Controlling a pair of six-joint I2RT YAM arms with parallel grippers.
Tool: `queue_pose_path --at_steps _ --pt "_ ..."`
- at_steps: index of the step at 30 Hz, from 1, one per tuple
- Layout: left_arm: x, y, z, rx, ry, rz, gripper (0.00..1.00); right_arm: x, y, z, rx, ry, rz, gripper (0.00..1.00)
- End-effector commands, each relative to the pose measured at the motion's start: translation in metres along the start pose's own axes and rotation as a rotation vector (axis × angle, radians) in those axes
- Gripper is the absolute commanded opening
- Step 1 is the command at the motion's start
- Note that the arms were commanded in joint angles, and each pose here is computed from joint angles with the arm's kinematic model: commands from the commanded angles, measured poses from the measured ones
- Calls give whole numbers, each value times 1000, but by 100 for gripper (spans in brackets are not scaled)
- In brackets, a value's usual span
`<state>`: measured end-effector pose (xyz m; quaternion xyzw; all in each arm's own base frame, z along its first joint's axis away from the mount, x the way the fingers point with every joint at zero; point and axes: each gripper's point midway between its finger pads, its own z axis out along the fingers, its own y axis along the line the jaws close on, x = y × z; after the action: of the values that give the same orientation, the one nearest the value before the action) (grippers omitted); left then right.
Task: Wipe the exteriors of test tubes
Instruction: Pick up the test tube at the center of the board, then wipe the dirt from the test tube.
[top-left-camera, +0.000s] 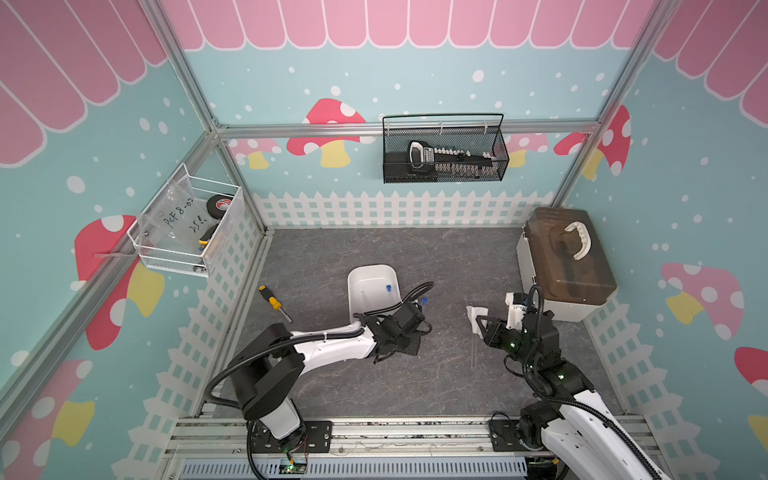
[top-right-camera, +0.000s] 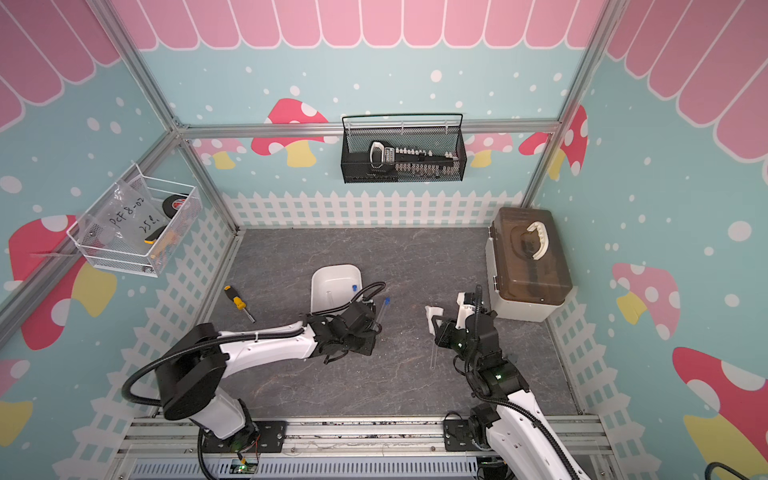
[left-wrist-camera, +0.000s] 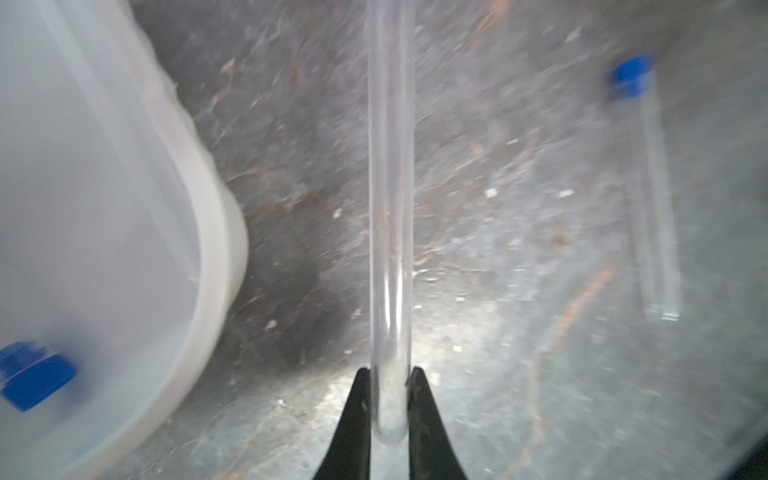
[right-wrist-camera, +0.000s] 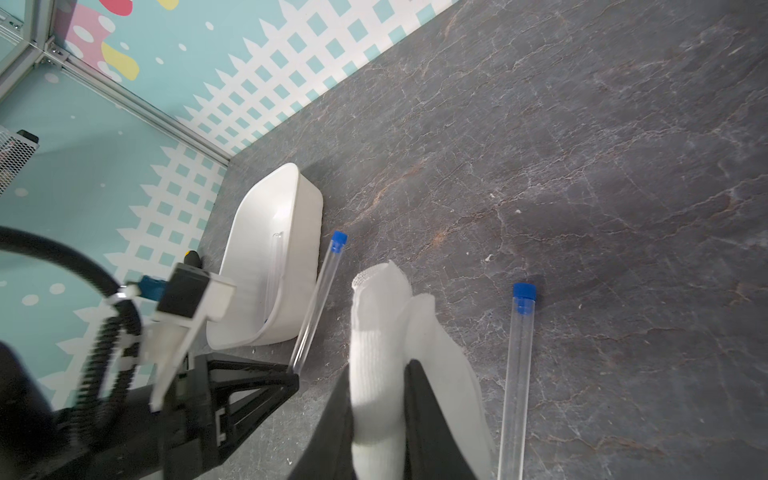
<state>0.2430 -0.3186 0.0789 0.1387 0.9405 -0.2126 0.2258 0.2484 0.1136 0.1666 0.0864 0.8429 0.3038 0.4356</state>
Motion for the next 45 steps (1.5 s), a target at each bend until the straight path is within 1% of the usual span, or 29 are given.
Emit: queue_pose_path --at_steps 1,2,5,8,12,16,19,23,25,28,34,38,41,44,45 --pt "-21 -35 -25 269 -99 -62 11 -7 12 -7 -41 -10 -1 19" --pt "-23 -40 -33 345 -122 -86 11 -8 14 -9 -52 -13 -4 19" --pt "-25 -45 -54 505 -195 -139 12 -9 21 -14 -82 -14 -16 19" --pt "-24 -46 -71 583 -261 -141 13 -10 28 -18 -106 -6 -32 19" --pt "-26 -53 -88 705 -304 -146 14 -8 43 -20 -178 31 -52 19" --pt "-34 -57 -103 882 -350 -206 14 -11 68 -23 -283 64 -72 19" --pt "-37 -63 -112 1005 -370 -220 13 -22 86 -30 -346 54 -92 19" --pt "-40 -73 -115 1136 -357 -251 12 -40 115 -43 -452 26 -120 19" --pt "-40 -81 -113 1154 -334 -234 12 -50 131 -50 -515 8 -122 20" --pt "-43 -88 -119 1165 -361 -191 14 -61 147 -55 -582 -7 -111 20" --pt "-42 -89 -117 1117 -359 -173 14 -82 175 -60 -720 -55 -73 20" --pt "-40 -88 -110 1054 -352 -162 15 -85 190 -55 -771 -51 -64 20" --pt "-40 -82 -107 1007 -363 -159 15 -88 211 -61 -844 -61 -73 20" --pt "-43 -83 -107 982 -368 -139 15 -81 227 -59 -869 -38 -95 20" --pt "-41 -82 -103 961 -351 -144 15 -78 230 -57 -875 -29 -100 20"
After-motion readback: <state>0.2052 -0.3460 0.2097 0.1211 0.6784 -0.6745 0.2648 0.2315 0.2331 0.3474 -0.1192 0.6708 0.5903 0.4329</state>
